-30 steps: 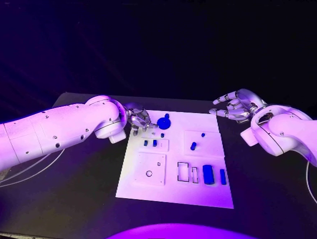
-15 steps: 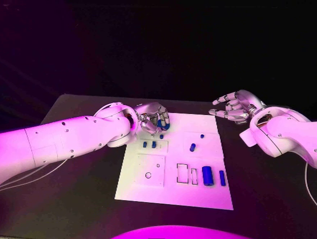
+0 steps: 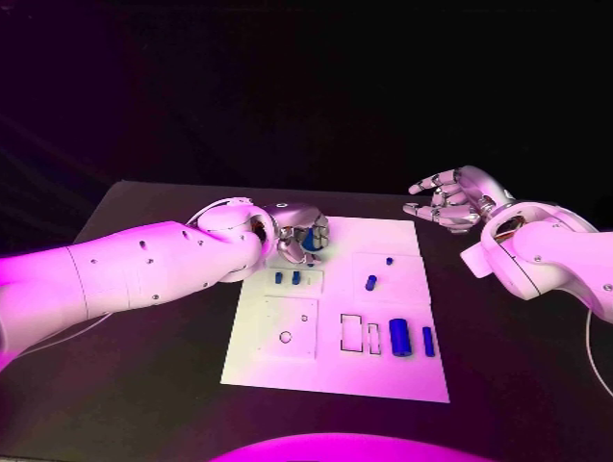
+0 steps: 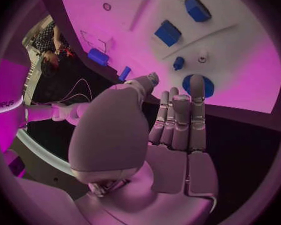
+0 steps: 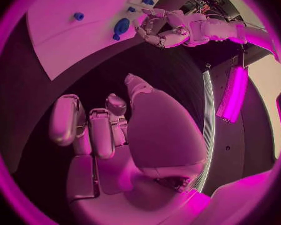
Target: Assemble the parts on the task board
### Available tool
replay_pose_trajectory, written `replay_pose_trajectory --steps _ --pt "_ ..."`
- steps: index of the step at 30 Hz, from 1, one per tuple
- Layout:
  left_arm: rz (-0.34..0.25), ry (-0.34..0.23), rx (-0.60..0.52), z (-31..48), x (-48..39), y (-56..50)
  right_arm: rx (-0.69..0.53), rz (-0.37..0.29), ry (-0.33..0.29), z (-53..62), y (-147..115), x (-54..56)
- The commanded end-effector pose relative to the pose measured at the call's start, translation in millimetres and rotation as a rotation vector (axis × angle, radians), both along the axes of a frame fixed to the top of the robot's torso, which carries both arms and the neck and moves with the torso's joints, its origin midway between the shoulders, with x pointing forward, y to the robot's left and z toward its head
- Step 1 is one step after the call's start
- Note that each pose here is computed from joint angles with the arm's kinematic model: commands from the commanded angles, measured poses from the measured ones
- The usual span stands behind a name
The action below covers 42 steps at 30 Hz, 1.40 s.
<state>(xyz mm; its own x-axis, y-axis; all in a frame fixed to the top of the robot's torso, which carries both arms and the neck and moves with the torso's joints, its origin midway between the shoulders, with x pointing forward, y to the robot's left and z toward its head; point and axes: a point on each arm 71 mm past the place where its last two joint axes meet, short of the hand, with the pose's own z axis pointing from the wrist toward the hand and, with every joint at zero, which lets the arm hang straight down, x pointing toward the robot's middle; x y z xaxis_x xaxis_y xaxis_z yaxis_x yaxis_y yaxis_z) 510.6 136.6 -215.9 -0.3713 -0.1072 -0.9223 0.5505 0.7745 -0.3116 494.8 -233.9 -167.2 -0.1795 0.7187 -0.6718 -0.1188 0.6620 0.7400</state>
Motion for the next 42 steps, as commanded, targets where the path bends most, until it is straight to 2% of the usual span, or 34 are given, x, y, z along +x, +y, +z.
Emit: replay_pose_trajectory --steps 1,13,25,42 --pt "-0.014 0.032 0.106 -6.8 -0.2 -1.2 -0.001 0.016 -0.038 2.3 2 -0.3" --pt "0.006 0.042 0.148 -13.1 4.7 -1.0 0.002 0.017 -0.044 2.9 2 -1.0" --pt "0.008 0.053 0.154 -18.6 6.1 -2.2 0.003 0.018 -0.044 3.1 2 -1.4" --pt "0.0 0.061 0.134 -20.5 6.1 -4.8 0.002 0.02 -0.041 2.8 3 -1.5"
